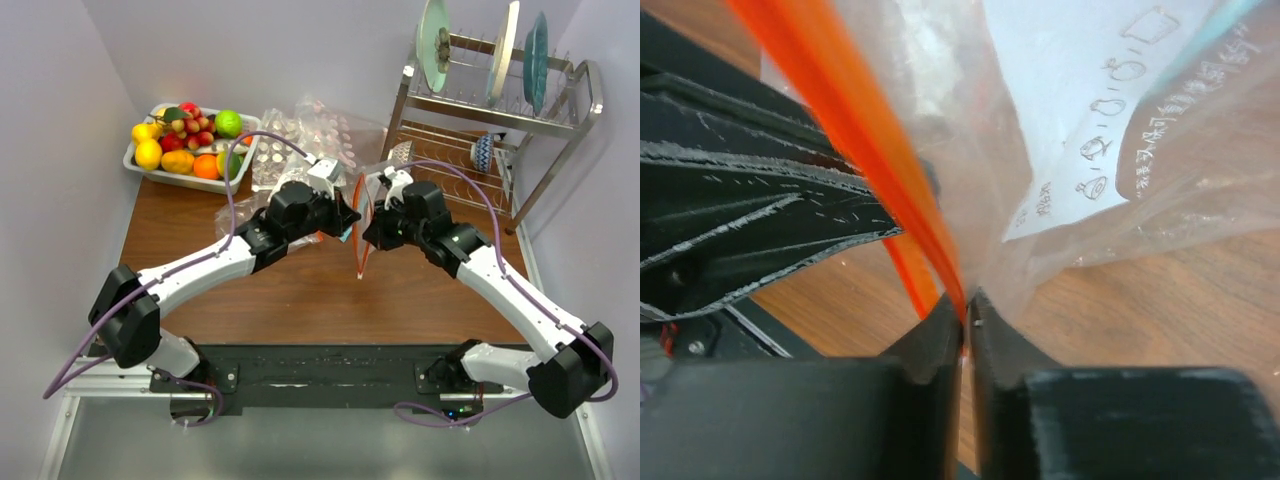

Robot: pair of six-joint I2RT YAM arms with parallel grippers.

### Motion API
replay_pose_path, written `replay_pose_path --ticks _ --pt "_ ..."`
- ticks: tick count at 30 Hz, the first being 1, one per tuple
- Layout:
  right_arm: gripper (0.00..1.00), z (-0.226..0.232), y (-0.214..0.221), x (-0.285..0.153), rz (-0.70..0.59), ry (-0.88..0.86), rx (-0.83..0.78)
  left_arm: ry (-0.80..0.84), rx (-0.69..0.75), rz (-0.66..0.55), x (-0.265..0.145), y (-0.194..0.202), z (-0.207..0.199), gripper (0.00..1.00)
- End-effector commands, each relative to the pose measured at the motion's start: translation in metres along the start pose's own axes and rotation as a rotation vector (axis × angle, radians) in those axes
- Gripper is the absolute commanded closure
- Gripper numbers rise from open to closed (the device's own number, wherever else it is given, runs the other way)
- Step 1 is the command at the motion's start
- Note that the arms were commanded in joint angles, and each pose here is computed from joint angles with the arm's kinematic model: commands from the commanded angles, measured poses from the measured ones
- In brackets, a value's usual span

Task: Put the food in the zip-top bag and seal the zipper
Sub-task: Open the zipper of the food storage bag.

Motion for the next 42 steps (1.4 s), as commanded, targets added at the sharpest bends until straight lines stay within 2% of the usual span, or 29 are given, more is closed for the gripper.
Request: replay_pose_path --ticks 1,10,13,18,25,29,34,36,42 --pt "1.00 -0.003 -0.036 -0.021 -0.081 0.093 -0.029 -0.021 -0.021 0.018 0.003 -0.003 0.009 1.00" --pt "1.00 -0.011 -0.046 -0.055 0.081 0.237 -0.050 -0.110 -0.066 0.127 0.014 0.011 0.052 1.00" --pt "1.00 -0.010 -0.044 -0.052 0.168 0.250 -0.059 -0.146 -0.073 0.168 0.015 0.020 0.067 1.00" --pt "1.00 -0.010 -0.023 -0.023 0.295 0.247 -0.080 -0.217 -0.073 0.200 0.013 0.032 0.098 1.00" --pt "1.00 -0.011 0.001 0.017 0.406 0.300 -0.109 -0.419 -0.018 0.229 0.001 0.053 0.144 1.00" --pt "1.00 -0.007 -0.003 0.019 0.393 0.342 -0.128 -0.509 0.025 0.221 -0.003 0.056 0.159 1.00" --pt "1.00 -0.002 -0.021 0.008 0.328 0.348 -0.127 -0.532 0.032 0.227 -0.002 0.059 0.167 1.00" --pt "1.00 0.000 -0.026 0.008 0.322 0.337 -0.130 -0.513 0.028 0.227 -0.002 0.059 0.166 1.00" --pt "0.86 0.008 -0.021 0.027 0.338 0.269 -0.133 -0.328 0.003 0.196 0.001 0.053 0.143 1.00"
Point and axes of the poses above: each gripper's point midway between its finger pads, its own x axis out along the fingers, its own z axis along the line the jaws close on, y = z × x, the point moved 7 cm from there along -x, back along the fingers, and after that the axes turned 14 degrees about -x, right-handed, at the moved point
